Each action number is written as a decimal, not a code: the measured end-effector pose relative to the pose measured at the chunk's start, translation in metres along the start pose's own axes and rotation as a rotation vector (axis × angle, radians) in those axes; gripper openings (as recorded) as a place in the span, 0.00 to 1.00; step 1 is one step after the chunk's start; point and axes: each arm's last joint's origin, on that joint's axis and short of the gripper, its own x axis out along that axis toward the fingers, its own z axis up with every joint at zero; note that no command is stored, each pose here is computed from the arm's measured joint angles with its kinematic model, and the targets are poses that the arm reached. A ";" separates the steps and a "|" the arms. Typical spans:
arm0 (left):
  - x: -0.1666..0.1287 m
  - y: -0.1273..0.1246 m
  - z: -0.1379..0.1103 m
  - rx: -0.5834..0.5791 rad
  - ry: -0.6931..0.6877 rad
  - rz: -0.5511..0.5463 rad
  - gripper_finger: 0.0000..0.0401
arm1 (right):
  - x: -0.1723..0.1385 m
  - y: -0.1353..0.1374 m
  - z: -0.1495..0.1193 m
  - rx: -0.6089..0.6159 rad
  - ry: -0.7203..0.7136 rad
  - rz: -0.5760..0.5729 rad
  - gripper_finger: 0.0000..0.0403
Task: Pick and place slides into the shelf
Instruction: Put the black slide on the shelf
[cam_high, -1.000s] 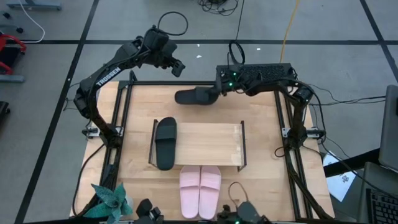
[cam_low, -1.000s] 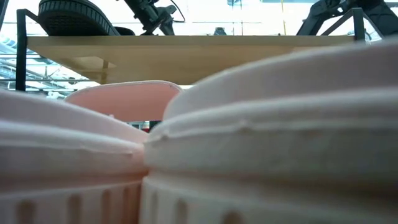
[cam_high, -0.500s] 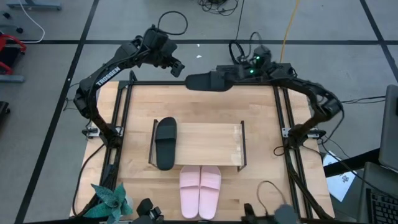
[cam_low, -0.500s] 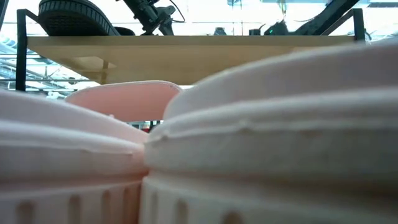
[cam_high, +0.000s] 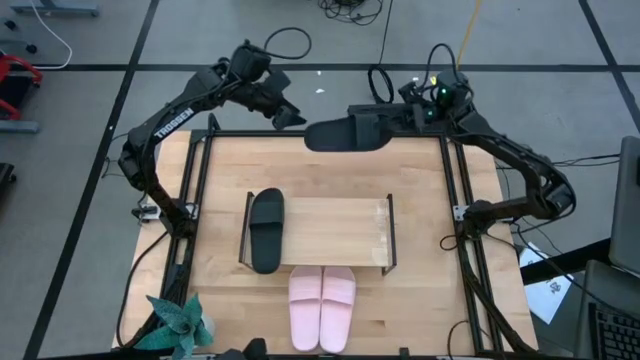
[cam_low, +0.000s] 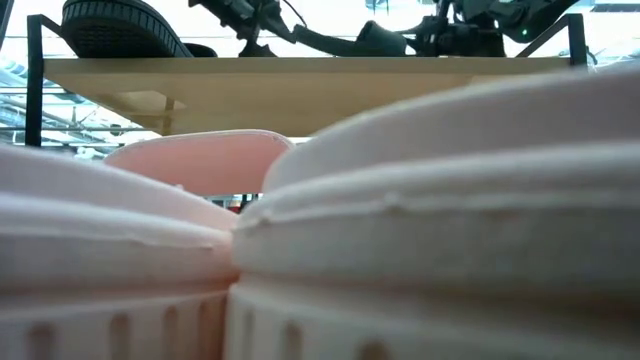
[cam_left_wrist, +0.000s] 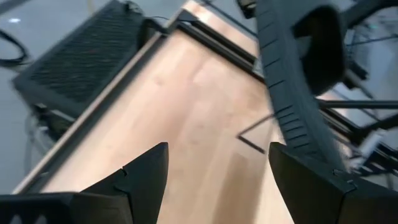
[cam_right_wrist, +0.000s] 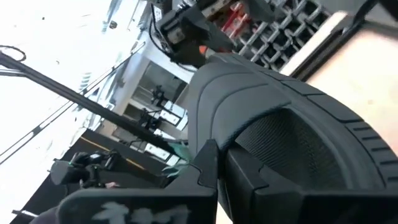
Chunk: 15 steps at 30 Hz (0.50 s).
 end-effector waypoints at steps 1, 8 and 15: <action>0.000 -0.001 0.000 0.003 0.003 -0.017 0.68 | 0.000 0.000 -0.002 0.011 0.009 -0.003 0.00; 0.002 -0.004 0.000 0.012 0.003 -0.035 0.68 | 0.011 -0.003 -0.015 0.048 0.117 0.018 0.00; 0.017 -0.038 0.008 0.119 -0.084 -0.145 0.68 | 0.022 0.002 -0.022 0.078 0.197 0.075 0.00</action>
